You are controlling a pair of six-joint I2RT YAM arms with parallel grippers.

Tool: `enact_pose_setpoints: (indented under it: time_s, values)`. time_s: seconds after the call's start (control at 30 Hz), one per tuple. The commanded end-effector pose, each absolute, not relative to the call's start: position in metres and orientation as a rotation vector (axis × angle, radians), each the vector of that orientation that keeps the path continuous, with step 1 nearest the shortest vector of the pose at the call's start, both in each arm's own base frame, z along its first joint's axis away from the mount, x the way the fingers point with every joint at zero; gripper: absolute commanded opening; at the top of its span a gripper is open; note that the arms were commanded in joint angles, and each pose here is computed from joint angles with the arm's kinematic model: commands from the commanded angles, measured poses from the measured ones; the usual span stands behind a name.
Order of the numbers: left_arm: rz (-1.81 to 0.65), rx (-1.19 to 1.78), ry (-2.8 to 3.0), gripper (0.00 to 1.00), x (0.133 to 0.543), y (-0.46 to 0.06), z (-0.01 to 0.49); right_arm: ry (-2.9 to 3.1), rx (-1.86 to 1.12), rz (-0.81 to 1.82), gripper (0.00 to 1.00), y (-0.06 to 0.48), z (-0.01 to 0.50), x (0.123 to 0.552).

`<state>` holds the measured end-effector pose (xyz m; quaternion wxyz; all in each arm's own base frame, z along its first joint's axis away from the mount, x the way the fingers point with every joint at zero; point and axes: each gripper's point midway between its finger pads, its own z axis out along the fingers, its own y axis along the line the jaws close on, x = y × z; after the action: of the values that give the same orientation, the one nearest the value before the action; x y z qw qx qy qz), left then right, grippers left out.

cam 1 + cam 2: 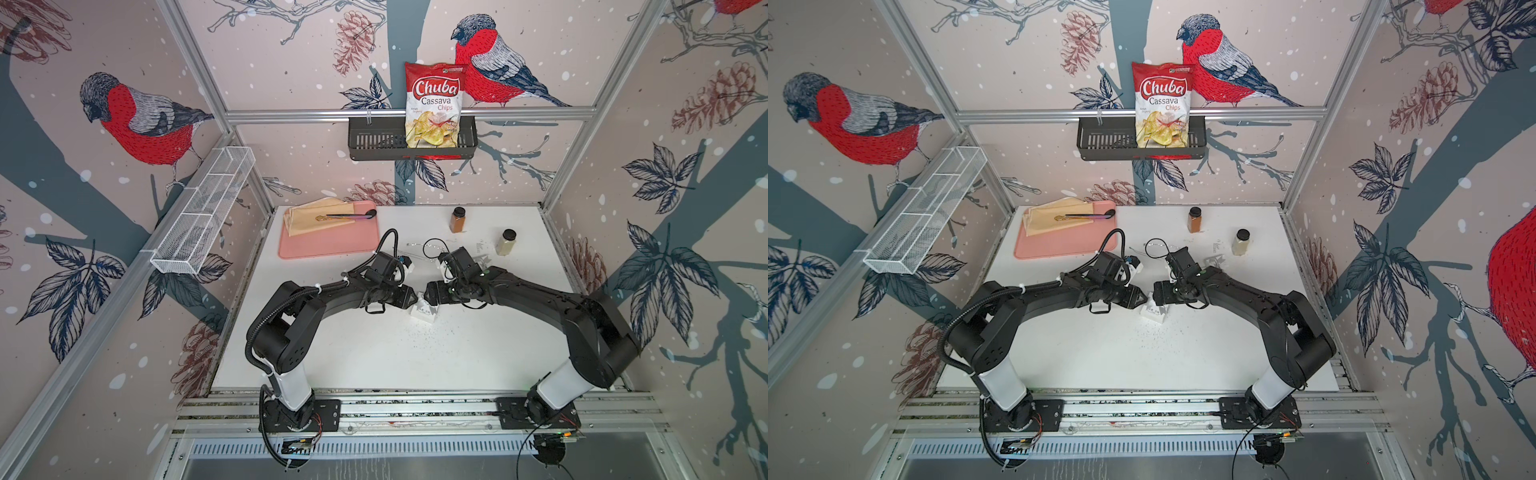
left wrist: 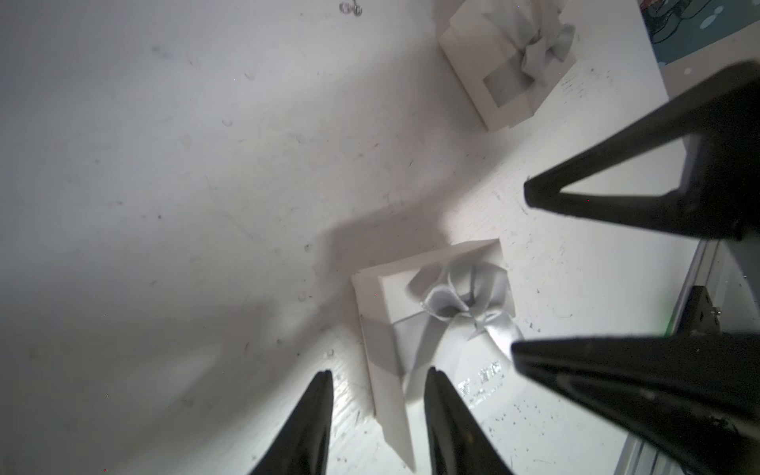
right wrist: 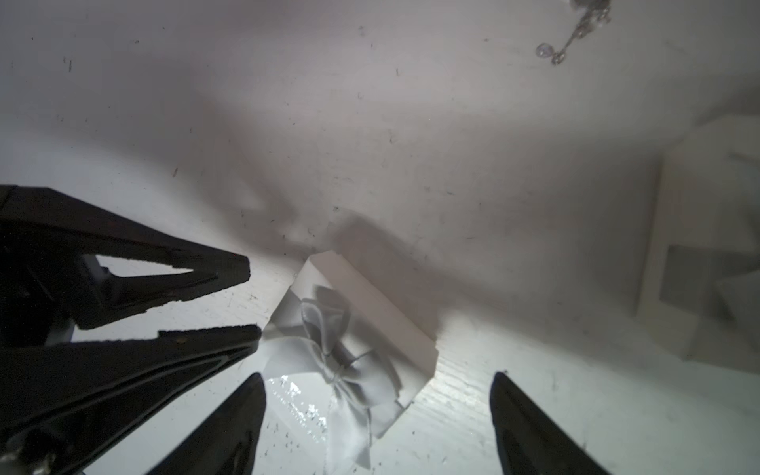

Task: Take the necklace out of the lift-off lid jewelry box
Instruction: Move the jewelry box to the center of the board, then pick up the jewelry box from the center of the board.

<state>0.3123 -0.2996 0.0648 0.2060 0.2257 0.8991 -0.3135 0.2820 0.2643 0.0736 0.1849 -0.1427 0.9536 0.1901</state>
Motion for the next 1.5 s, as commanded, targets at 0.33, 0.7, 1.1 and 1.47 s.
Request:
enact_pose_setpoints:
  time_s: [0.33, 0.7, 1.1, 1.47]
  values:
    - [-0.66, 0.401, 2.247, 0.44, 0.391, -0.205, 0.147, 2.728, -0.222, 0.549, 0.91, 0.291, 0.057, 0.258]
    - [-0.639, 0.37, 2.246, 0.44, 0.373, -0.189, 0.137, 2.732, -0.376, 0.351, 0.9, 0.31, 0.045, 0.288]
    - [-0.661, 0.344, 2.232, 0.44, 0.374, -0.188, 0.135, 2.729, -0.587, 0.059, 0.89, 0.311, 0.034, 0.277]
    - [-0.651, 0.337, 2.239, 0.44, 0.373, -0.184, 0.133, 2.717, -0.616, -0.003, 0.84, 0.311, 0.034, 0.279]
